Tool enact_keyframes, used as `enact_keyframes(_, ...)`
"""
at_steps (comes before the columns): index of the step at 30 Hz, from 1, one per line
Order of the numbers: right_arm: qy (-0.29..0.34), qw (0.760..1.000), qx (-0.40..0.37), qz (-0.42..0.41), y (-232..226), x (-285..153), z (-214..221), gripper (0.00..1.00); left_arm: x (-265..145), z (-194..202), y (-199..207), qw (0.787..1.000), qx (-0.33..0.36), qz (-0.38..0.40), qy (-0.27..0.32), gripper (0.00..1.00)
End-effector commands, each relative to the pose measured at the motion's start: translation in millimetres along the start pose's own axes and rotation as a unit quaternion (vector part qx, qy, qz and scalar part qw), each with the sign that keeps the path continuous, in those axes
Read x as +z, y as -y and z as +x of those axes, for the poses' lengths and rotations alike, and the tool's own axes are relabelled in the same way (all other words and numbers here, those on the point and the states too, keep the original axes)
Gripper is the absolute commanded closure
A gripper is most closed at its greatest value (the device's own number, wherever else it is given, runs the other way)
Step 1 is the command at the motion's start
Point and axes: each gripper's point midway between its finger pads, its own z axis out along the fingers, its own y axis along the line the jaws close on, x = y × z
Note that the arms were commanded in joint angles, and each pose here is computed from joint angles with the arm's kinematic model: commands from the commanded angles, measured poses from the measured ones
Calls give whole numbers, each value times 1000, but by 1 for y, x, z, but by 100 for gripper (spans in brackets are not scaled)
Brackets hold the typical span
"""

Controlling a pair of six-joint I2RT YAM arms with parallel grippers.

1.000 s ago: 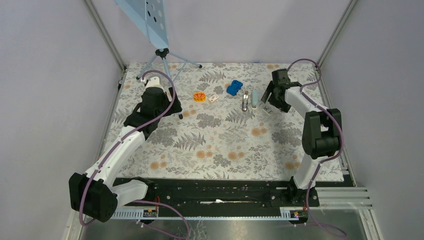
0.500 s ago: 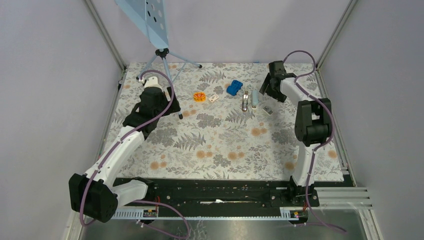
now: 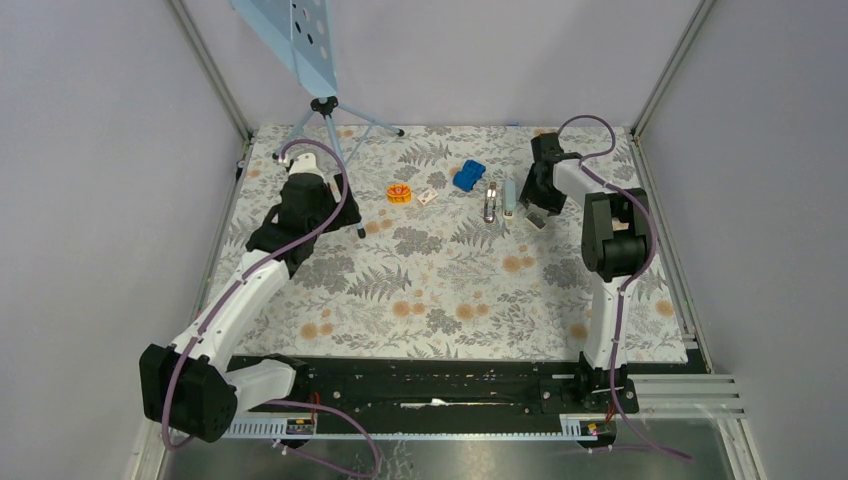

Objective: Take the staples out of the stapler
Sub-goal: Move the staple box to the center of the board.

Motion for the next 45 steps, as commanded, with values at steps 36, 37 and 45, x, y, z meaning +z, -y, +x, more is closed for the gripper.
enact_keyframes(36, -110, 990, -43, -73, -4, -63, 152, 43, 6, -2, 5, 1000, -8, 27, -11, 12)
enact_keyframes(37, -111, 990, -53, -73, -8, -65, 157, 43, 6, -1, 6, 1000, -7, 28, -12, 12)
enact_keyframes(45, -121, 980, -123, -99, -50, -80, 188, 49, 6, 0, 7, 999, -8, 31, -15, 13)
